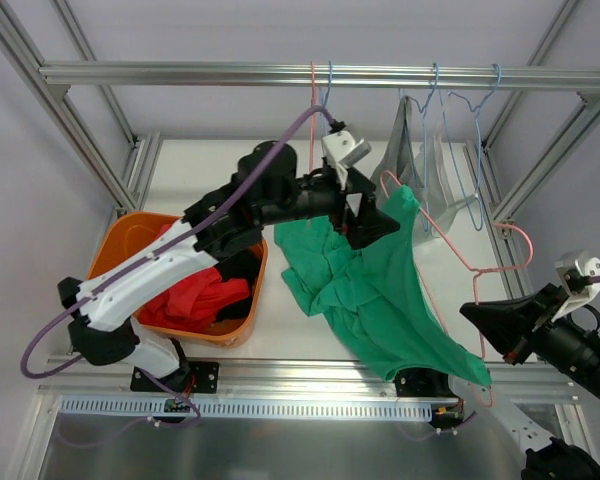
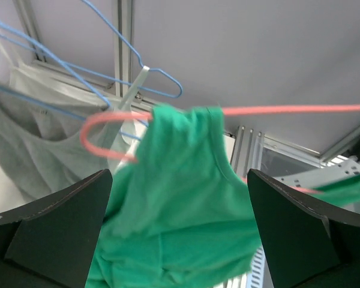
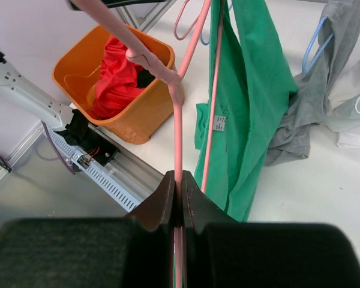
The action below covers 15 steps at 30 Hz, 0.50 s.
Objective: Remove the tank top from the hanger
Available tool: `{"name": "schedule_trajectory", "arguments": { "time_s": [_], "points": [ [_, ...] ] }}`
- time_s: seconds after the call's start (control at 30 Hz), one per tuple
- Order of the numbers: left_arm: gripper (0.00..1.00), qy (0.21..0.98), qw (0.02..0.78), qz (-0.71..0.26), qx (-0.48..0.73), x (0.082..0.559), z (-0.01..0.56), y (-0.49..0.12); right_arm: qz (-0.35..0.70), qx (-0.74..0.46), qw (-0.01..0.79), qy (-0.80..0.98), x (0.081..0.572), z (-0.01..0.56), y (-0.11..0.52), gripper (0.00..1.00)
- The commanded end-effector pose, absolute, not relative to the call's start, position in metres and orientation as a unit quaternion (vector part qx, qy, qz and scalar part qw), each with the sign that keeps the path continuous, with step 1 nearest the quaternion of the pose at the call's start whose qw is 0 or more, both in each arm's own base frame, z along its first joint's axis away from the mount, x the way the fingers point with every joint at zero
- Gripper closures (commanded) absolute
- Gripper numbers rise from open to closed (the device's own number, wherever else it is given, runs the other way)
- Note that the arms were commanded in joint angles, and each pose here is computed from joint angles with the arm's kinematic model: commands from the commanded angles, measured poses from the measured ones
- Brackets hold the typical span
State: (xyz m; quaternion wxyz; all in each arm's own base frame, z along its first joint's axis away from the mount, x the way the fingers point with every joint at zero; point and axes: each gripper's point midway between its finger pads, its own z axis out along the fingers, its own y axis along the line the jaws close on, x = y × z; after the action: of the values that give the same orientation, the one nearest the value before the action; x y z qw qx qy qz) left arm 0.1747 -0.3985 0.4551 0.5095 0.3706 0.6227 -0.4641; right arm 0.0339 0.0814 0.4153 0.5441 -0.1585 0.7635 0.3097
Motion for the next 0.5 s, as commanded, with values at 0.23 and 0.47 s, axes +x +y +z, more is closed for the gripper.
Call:
{"name": "schedule_trajectory", "arguments": {
  "time_s": [0.23, 0.47],
  "points": [
    [0.24, 0.58, 0.546, -0.458, 0.395, 0.185, 0.472, -0.447, 0.314, -0.171, 0.513, 0.781, 0.006, 0.407, 0.074, 1.0],
    [0.82, 0.588, 0.549, -0.444, 0.395, 0.19, 0.46, -0.448, 0.315, -0.176, 0.518, 0.776, 0.006, 0.413, 0.074, 1.0]
  ]
}}
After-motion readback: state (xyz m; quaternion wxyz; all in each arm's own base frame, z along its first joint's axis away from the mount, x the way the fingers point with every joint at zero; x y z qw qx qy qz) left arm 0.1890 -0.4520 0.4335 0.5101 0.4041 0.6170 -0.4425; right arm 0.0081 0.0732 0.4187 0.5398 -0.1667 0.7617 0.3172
